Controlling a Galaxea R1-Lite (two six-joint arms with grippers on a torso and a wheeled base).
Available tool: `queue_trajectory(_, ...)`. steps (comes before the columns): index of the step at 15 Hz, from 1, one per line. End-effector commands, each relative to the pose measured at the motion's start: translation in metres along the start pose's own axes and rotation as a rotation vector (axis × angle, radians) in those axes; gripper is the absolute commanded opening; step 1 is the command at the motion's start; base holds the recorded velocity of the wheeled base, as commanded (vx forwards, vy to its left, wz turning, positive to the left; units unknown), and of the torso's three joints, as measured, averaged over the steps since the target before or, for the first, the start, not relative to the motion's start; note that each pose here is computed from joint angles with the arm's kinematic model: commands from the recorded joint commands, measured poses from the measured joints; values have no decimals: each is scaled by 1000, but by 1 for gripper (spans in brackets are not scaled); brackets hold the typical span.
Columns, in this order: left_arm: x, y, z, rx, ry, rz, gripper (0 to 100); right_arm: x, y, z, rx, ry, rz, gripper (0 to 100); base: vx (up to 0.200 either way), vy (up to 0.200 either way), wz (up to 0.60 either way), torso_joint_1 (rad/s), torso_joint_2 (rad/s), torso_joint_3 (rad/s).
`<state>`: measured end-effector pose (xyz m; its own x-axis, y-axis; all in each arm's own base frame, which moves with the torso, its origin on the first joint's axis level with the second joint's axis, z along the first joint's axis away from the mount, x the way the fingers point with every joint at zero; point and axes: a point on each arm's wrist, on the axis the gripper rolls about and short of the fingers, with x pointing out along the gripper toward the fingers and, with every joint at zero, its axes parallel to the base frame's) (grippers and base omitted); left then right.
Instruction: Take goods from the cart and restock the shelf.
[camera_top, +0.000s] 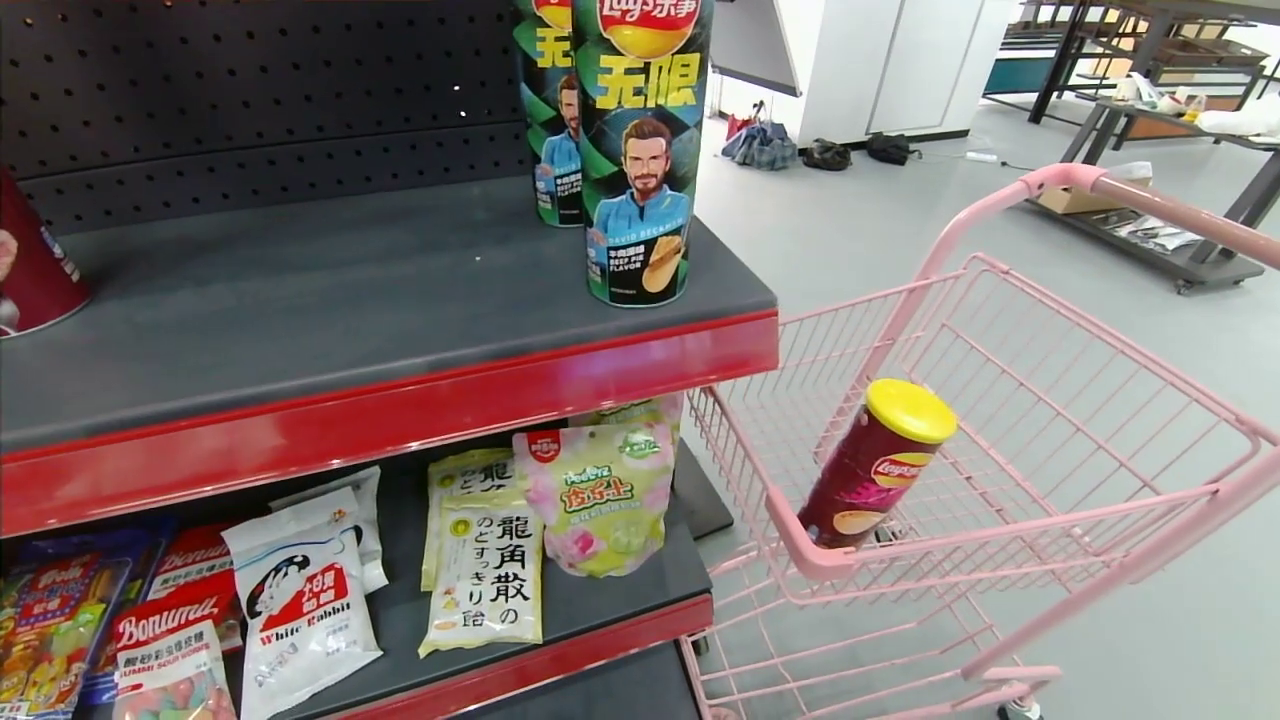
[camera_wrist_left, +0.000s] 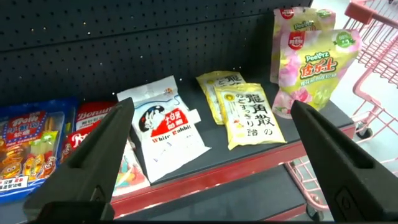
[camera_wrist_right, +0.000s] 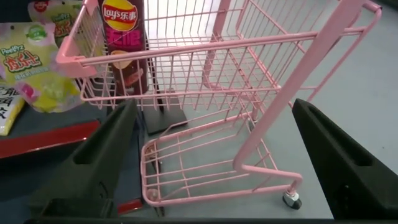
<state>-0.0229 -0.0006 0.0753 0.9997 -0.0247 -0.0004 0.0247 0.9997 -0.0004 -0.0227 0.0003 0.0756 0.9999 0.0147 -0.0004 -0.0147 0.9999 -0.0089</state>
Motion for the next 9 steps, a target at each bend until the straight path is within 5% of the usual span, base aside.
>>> queue_trajectory(1,0,0,0,0,1,0,100,0,0,0,-2,-2,-1,100,0,0,0,0,0,0)
queue_trajectory(6,0,0,0,0,1,0,100,0,0,1,-43,-4,14,100,0,0,0,0,0,0)
queue_trajectory(7,0,0,0,2,1,0,100,-3,0,17,-42,-64,26,100,0,0,0,0,0,0)
queue_trajectory(8,0,0,0,0,1,0,100,18,0,115,7,-74,66,100,0,0,0,0,0,0)
queue_trajectory(9,0,0,0,2,1,0,100,35,0,158,79,-88,97,100,0,0,0,0,0,0)
